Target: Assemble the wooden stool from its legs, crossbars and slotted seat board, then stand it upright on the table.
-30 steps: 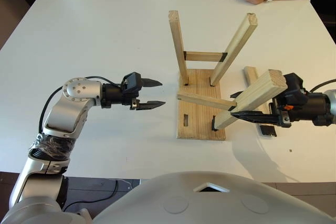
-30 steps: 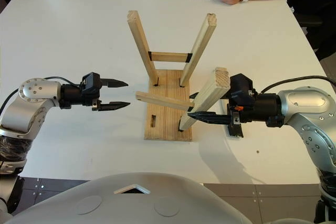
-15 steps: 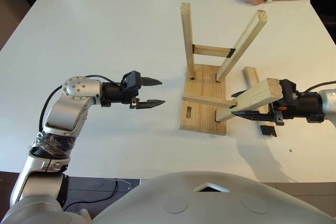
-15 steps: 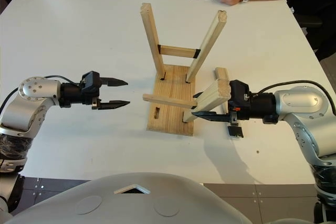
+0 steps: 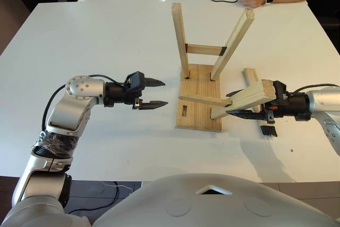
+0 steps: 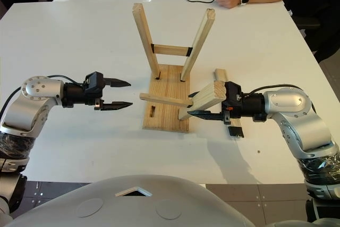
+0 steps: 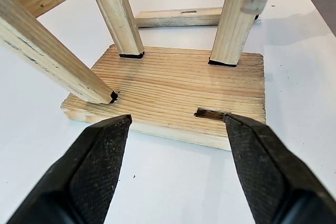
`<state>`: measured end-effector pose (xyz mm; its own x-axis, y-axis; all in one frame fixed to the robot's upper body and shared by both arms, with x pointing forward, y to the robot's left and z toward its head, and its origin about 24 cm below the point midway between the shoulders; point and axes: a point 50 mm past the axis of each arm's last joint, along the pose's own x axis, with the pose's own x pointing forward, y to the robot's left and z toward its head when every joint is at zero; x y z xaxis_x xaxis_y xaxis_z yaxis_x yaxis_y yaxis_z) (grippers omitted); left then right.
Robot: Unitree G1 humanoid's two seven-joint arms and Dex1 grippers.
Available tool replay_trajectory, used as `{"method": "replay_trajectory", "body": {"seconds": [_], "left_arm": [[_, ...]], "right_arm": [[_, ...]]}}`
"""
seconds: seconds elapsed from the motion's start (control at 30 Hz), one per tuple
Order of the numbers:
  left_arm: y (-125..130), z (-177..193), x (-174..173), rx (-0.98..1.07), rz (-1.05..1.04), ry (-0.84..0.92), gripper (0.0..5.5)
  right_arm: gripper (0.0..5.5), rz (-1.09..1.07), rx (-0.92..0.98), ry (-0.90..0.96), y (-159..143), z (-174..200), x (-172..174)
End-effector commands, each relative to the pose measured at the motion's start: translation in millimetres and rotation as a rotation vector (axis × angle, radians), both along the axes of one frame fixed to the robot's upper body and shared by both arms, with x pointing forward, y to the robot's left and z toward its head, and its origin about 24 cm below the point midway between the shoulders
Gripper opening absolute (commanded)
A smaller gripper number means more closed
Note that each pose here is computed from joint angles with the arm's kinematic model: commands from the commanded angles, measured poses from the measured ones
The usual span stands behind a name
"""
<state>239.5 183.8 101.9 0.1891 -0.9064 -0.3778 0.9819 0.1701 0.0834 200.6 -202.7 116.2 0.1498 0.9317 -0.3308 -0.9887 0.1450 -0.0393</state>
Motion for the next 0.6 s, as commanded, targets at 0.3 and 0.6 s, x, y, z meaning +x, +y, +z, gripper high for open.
{"method": "replay_trajectory", "body": {"seconds": [0.3,0.6], "left_arm": [[2,-12,-2,0.041,0.025,-0.012,3.26],[13,-42,-20,0.101,0.145,-0.002,3.26]], "right_arm": [[2.86,-0.111,-0.262,0.031,-17,-18,-1],[3.05,-0.534,-0.330,-0.133,-56,-7,-23]]}}
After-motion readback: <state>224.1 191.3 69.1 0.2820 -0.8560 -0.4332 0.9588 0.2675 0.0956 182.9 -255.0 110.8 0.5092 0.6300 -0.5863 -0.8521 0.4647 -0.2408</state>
